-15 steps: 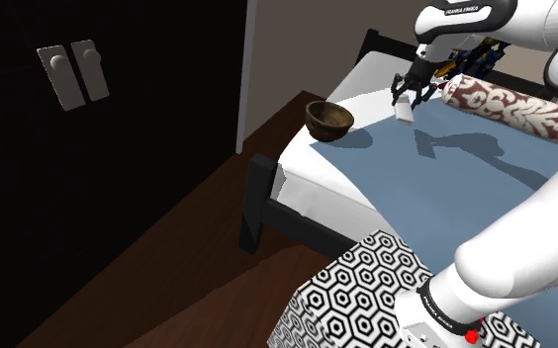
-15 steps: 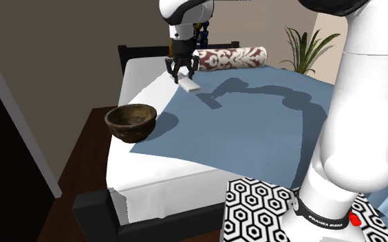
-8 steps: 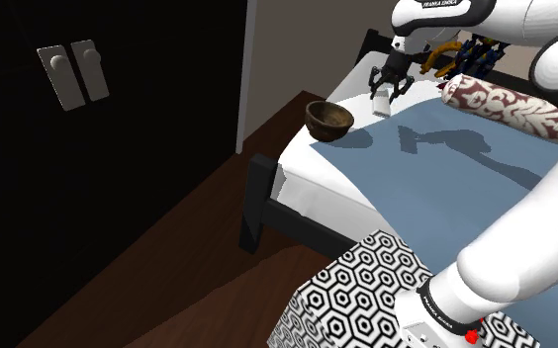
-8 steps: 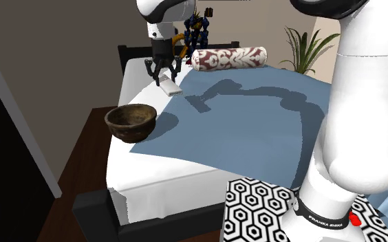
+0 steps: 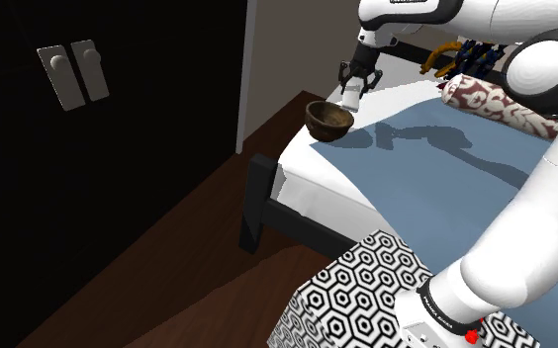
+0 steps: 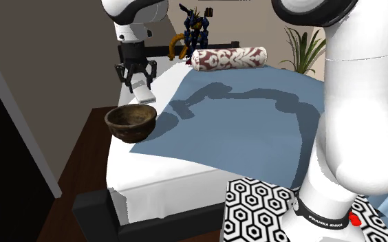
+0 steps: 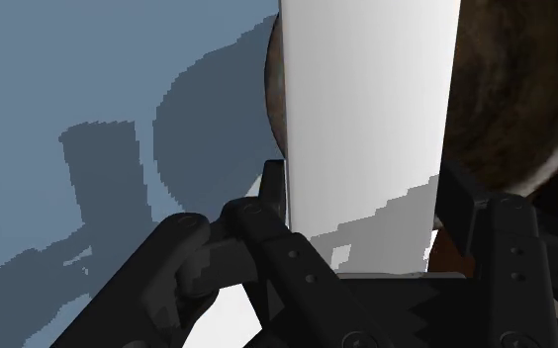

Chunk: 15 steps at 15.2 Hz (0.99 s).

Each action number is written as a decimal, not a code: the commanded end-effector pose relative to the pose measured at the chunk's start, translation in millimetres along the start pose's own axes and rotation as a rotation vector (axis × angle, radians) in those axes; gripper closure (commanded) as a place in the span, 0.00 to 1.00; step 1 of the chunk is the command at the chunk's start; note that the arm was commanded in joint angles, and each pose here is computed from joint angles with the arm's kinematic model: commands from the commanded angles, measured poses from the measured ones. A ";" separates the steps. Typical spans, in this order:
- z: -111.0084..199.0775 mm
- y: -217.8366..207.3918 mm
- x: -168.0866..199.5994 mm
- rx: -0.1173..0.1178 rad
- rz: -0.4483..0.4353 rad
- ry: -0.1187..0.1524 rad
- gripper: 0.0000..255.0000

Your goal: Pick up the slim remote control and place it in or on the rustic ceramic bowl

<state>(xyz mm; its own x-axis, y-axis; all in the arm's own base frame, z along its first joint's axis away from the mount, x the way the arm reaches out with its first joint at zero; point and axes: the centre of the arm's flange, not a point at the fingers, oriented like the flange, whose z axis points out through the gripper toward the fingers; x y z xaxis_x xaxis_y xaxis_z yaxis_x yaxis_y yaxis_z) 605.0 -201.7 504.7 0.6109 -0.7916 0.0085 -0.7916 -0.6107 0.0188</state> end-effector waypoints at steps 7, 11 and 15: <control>16.7 -47.3 -11.5 0.001 0.001 0.000 1.00; 37.9 -47.7 -11.7 0.001 0.001 0.000 1.00; 59.0 -48.1 -11.9 0.001 0.001 0.000 1.00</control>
<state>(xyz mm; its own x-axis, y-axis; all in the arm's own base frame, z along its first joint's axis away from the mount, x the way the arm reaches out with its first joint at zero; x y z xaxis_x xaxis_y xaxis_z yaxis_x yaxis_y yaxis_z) 634.6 -163.8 450.1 0.6103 -0.7922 0.0082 -0.7921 -0.6100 0.0187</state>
